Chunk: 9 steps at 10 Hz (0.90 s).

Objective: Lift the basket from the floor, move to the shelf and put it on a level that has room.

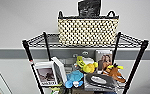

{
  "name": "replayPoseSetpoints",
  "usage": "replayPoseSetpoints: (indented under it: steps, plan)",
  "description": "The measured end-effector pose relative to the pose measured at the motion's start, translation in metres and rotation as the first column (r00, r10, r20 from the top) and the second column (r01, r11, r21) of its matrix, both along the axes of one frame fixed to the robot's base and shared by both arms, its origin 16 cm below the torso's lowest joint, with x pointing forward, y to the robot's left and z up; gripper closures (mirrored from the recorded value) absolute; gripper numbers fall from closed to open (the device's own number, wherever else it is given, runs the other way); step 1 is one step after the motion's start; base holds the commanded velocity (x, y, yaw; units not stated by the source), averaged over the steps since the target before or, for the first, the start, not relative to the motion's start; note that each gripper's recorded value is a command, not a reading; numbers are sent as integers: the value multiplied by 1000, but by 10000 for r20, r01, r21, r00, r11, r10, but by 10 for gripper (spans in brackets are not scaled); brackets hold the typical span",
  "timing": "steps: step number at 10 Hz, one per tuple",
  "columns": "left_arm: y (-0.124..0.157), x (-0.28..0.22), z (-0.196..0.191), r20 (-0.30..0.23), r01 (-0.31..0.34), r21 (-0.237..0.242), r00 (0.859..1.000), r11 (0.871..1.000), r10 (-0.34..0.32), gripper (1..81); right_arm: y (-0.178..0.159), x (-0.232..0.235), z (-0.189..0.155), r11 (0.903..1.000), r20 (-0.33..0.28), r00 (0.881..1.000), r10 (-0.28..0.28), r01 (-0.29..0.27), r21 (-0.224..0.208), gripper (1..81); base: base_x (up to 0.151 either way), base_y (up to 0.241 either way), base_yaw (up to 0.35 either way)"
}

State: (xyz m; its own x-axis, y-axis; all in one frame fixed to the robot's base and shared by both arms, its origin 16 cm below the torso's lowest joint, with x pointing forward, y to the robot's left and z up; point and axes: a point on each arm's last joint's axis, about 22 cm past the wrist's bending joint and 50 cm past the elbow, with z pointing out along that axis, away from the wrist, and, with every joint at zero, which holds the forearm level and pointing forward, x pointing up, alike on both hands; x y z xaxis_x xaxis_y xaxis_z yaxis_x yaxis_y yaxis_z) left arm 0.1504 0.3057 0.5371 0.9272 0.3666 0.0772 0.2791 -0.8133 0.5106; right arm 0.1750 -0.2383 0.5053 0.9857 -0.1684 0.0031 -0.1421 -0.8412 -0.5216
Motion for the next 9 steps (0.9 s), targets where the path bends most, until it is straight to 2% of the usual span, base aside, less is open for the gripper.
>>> replayPoseSetpoints:
  steps: [2,4,7,9]
  plan:
    - [-10,-12,-14,-156,72,90,9999,9999,-70,10,-8,-12,-18,9989,-112,9999,-5,0,-466,10,0,0,0]
    - [-3,-12,-33,-176,15,573,9998,9984,-5,10,-17,-18,-35,9946,-65,10000,38,-44,-1038,10,0,0,0]
    - [-54,-31,-56,-386,269,373,9989,9989,-254,10,17,-52,-57,9920,-338,9988,357,-395,-1198,10,0,0,0]
    - [-45,-45,-68,-597,281,744,9979,9968,-237,10,14,-61,-69,9831,-288,9986,440,-484,-1763,10,0,0,0]
